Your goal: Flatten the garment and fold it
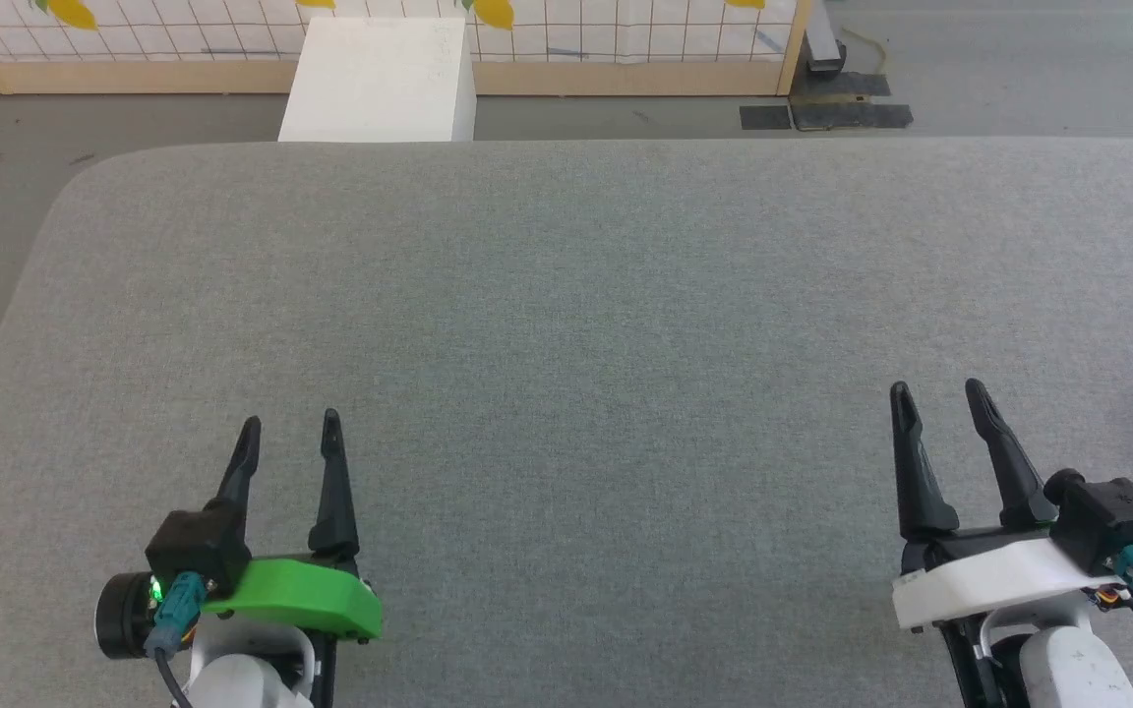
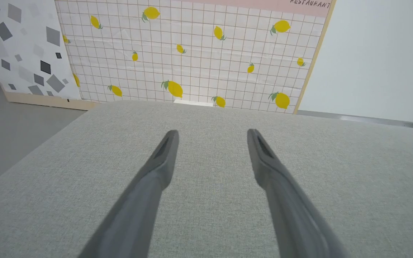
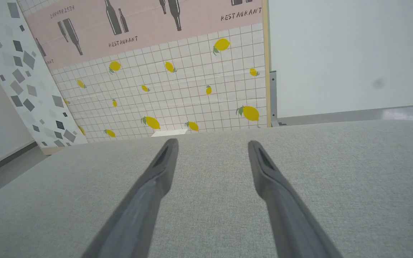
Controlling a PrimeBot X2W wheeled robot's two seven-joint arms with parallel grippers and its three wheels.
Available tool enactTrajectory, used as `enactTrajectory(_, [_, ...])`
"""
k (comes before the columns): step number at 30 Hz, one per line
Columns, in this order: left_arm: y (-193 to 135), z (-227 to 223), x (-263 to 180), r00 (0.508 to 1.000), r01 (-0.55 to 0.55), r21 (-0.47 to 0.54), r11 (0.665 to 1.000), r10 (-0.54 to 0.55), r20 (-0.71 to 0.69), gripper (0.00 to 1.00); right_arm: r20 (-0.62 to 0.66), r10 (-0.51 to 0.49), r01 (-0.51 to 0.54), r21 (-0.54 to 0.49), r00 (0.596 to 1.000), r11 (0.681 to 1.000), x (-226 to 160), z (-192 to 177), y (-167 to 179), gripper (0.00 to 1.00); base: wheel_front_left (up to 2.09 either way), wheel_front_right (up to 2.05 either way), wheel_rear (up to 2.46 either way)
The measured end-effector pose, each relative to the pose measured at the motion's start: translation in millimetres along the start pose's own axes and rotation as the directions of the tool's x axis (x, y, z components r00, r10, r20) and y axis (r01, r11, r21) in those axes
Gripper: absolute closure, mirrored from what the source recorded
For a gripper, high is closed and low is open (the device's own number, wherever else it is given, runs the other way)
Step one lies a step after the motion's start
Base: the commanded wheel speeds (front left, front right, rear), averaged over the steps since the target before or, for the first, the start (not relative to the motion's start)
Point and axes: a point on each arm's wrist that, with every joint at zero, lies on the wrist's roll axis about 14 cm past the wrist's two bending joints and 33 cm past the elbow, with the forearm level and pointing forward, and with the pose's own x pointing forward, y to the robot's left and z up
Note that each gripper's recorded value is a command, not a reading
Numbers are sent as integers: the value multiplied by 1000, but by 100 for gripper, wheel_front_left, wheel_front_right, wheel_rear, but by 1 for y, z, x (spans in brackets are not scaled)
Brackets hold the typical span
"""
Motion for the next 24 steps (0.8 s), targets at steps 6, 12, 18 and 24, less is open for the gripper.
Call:
enactTrajectory(6, [-2,-3,0,1000,12,3,1000,-12,-11,100,-4,-3,3,1,1000,1000,0,-1,-1,100,0,0,0])
enactTrajectory(12, [-2,-3,-1,1000,12,4,1000,-12,-10,100,-4,-1,1,0,1000,1000,0,-1,0,100,0,0,0])
enactTrajectory(18, [-2,-1,-1,1000,12,6,1000,-12,-16,100,-12,4,-4,-4,1000,1000,1,-1,1,100,0,0,0])
enactTrajectory(24, [-2,1,-1,1000,13,14,1000,-12,-14,100,-15,11,-11,-17,1000,1000,1,1,3,100,0,0,0])
